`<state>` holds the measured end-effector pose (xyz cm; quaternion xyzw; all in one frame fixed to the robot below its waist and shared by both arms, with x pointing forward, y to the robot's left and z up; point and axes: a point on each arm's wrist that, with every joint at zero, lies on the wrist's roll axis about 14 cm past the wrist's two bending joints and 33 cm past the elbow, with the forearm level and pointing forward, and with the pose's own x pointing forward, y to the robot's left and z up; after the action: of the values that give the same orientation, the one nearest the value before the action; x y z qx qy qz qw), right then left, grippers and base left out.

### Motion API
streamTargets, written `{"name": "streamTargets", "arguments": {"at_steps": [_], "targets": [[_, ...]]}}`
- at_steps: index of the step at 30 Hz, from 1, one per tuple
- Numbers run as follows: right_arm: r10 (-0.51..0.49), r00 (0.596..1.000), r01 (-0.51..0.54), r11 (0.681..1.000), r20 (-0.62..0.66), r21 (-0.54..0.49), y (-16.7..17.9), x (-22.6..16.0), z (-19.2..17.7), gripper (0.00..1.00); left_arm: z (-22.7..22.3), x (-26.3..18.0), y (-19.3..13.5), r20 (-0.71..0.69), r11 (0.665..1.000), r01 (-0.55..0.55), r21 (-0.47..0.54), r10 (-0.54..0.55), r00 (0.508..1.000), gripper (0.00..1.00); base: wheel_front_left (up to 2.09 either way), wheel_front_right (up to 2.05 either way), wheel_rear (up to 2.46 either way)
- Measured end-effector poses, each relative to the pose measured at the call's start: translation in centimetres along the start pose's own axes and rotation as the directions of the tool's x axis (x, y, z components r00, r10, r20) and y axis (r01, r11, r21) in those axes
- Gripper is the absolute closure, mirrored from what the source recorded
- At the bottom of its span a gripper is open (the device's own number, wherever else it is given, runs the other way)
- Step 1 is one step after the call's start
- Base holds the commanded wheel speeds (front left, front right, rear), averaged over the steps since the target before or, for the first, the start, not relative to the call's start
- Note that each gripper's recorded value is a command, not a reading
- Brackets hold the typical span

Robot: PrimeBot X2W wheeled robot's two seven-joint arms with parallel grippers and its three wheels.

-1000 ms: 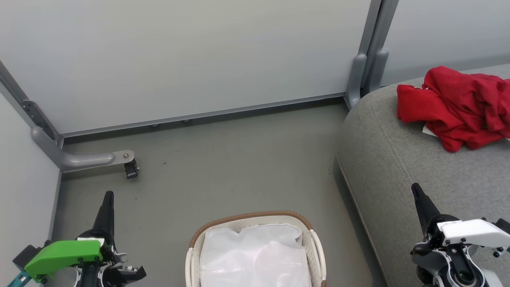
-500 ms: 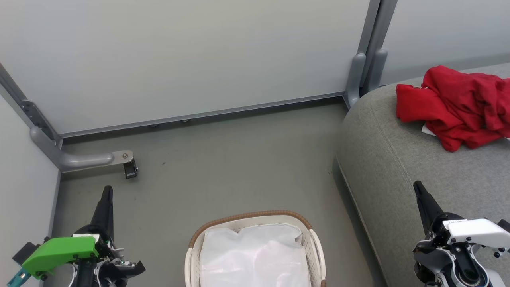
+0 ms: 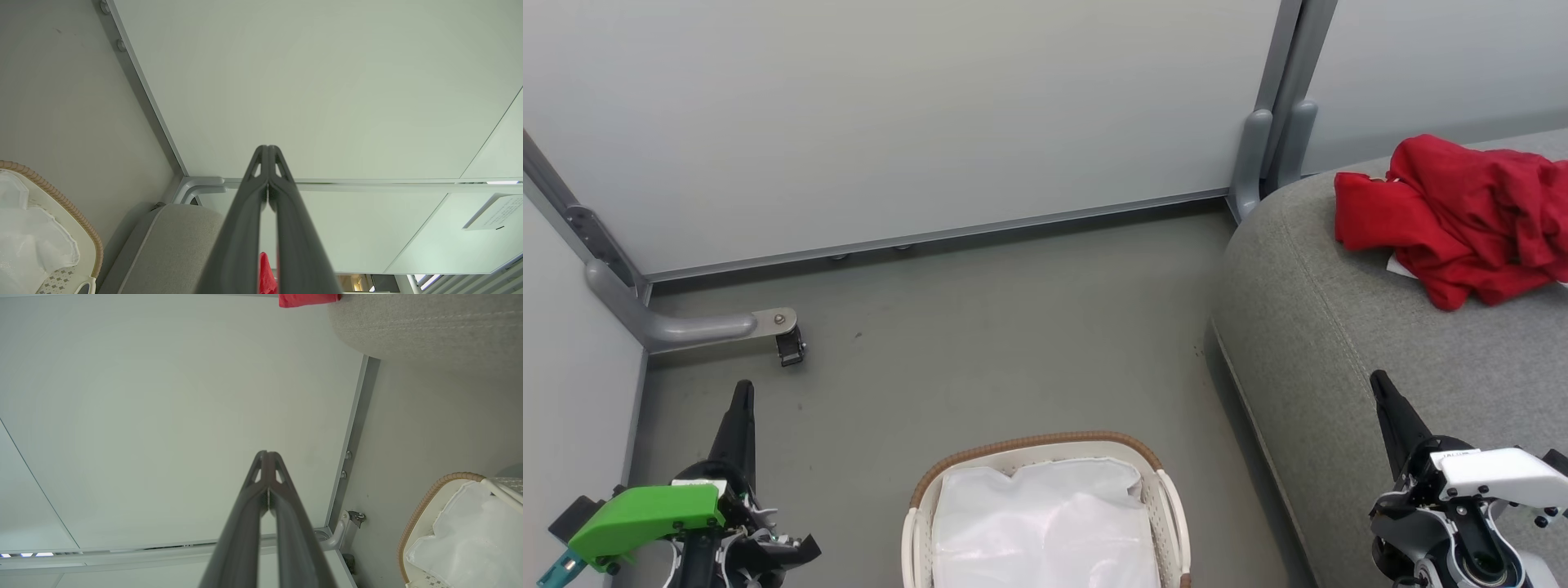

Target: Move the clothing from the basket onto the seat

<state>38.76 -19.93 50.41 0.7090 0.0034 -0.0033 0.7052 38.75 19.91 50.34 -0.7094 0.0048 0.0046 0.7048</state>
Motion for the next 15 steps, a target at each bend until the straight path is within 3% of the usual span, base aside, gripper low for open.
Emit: {"name": "streamTargets", "arguments": {"at_steps": [15], "targets": [[0.000, 1.000, 0.000, 1.000, 0.000, 0.000, 0.00, 0.00, 0.00, 1.00, 0.00, 0.00, 0.00, 0.000, 1.000, 0.000, 0.000, 0.000, 1.000, 1.00, 0.00, 0.00, 0.00]]}}
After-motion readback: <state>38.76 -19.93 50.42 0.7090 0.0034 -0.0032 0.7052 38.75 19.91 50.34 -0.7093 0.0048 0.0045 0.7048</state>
